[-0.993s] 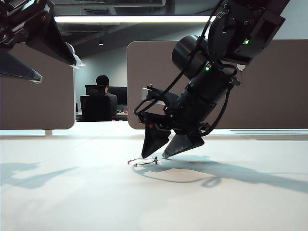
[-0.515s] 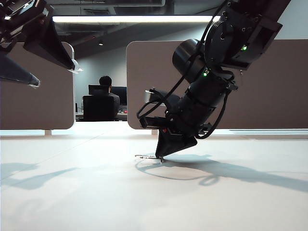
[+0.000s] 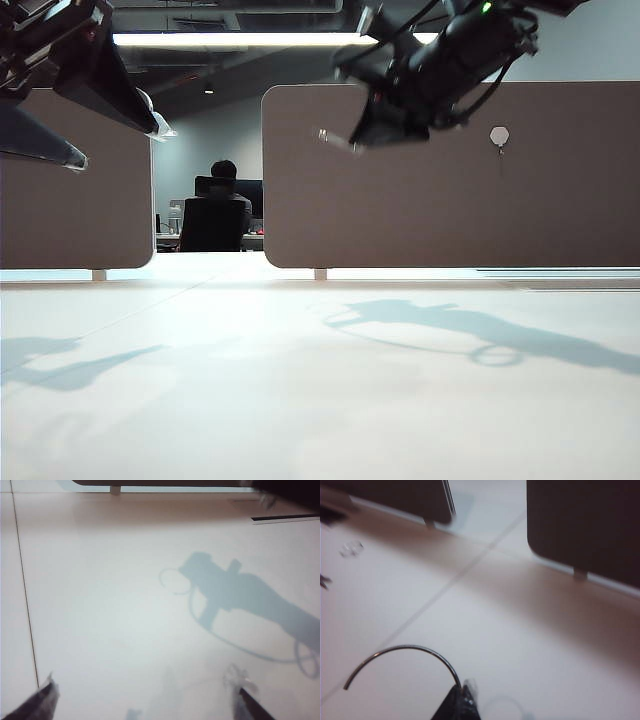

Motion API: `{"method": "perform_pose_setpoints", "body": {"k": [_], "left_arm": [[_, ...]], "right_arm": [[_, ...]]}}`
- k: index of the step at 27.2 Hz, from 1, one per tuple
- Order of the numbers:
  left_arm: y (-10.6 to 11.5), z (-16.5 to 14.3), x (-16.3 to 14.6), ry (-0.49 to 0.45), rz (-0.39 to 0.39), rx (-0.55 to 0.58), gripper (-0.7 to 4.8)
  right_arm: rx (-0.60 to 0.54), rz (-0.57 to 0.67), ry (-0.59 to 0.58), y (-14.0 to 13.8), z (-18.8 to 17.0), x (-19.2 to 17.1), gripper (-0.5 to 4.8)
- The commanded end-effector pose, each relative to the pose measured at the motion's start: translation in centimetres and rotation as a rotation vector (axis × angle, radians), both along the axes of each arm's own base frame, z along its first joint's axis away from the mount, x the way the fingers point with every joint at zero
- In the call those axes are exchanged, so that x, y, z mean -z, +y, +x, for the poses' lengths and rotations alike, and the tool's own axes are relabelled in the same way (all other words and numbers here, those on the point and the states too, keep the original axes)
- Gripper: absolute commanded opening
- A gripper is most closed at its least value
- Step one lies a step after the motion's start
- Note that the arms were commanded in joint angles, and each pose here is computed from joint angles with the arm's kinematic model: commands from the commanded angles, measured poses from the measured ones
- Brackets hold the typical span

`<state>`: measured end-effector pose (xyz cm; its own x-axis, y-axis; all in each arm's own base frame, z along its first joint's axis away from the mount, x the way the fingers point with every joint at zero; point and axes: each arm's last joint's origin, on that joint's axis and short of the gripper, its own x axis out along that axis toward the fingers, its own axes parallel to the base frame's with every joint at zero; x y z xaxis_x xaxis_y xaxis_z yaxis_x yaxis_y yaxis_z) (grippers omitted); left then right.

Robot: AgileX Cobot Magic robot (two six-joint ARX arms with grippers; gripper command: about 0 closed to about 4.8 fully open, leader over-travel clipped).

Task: Hang the earring on the hook.

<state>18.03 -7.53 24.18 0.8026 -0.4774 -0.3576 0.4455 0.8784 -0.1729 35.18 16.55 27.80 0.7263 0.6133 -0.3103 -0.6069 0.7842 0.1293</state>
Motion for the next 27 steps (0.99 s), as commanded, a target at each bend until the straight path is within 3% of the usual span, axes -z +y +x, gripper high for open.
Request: {"method": "perform_pose_setpoints", "body": {"k": [1, 2, 6, 8, 11, 18, 27], "left_arm": [[-0.1, 0.2, -0.8, -0.066, -0.022, 0.002, 4.79], [-0.1, 0.3, -1.1, -0.101, -0.033, -0.002, 4.79], [-0.1, 0.6, -2.1, -0.198, -0.042, -0.045, 4.79], [0.0, 1.0, -3.0, -0.285, -0.061, -0.101, 4.79], [-0.6, 2.6, -4.8, -0.355, -0.043, -0.117, 4.79], [-3.7, 10.5, -6.3, -0.303, -0.008, -0.111, 4.79], [-4.7, 13.1, -3.6, -0.263, 0.011, -0.112, 4.79]], "right_arm": [[0.063, 0.238, -0.147, -3.4, 2.0, -3.2, -0.08], [0.137, 0.324, -0.219, -5.5, 2.7, -4.3, -0.08], [0.359, 0.4, -0.452, -11.0, 3.7, -6.4, -0.08], [0.477, 0.391, -0.487, -13.0, 4.9, -6.8, -0.08], [0.545, 0.384, -0.519, -15.0, 7.6, -6.9, -0.08], [0.674, 0.033, -0.56, -17.0, 15.4, -4.7, -0.08], [0.711, -0.009, -0.546, -21.1, 21.7, -0.6, -0.08]]}}
